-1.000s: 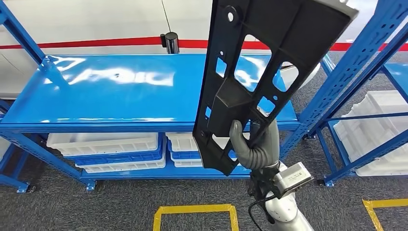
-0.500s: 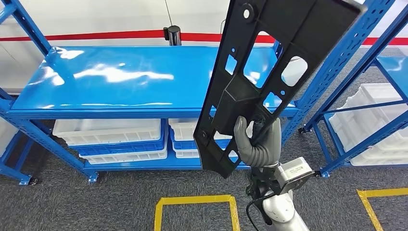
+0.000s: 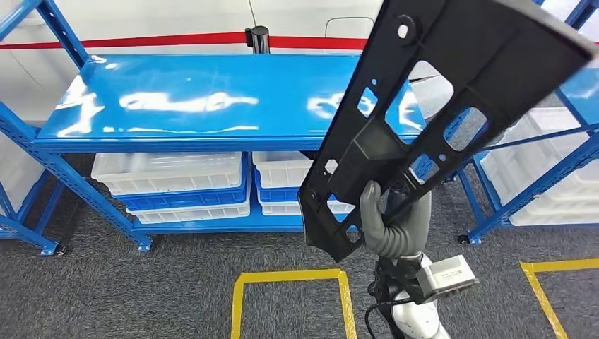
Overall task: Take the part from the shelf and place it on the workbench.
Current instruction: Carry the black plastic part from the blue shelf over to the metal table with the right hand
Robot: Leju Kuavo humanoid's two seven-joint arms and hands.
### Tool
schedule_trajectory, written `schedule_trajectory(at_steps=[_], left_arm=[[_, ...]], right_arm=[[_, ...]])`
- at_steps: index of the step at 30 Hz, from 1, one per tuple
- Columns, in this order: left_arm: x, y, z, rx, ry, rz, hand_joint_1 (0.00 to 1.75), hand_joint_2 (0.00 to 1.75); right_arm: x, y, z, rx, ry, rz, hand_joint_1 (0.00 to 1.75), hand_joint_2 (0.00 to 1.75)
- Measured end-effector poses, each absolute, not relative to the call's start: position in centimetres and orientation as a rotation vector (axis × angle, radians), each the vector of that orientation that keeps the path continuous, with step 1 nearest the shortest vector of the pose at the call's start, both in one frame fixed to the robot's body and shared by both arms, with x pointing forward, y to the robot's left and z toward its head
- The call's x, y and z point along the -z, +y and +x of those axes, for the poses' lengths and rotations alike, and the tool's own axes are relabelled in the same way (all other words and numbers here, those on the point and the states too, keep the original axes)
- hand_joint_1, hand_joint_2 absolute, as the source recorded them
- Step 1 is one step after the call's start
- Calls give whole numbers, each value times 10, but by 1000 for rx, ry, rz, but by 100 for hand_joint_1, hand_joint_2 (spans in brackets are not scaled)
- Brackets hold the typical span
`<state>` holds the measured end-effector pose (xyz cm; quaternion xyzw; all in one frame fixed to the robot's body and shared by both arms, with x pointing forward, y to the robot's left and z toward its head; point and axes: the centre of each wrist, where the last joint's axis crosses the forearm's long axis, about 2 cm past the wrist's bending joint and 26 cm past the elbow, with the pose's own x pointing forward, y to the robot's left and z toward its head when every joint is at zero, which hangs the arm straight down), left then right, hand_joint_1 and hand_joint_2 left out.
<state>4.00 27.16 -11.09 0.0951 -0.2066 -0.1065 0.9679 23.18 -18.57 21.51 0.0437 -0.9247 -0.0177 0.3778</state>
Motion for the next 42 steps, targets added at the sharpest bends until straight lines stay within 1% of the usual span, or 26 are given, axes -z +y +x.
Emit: schedule_trajectory(at_steps=[42], left_arm=[[111,270,38,239,-406,182,0,175]], right_arm=[[-206,-197,217,112,-2359,66,175,175]])
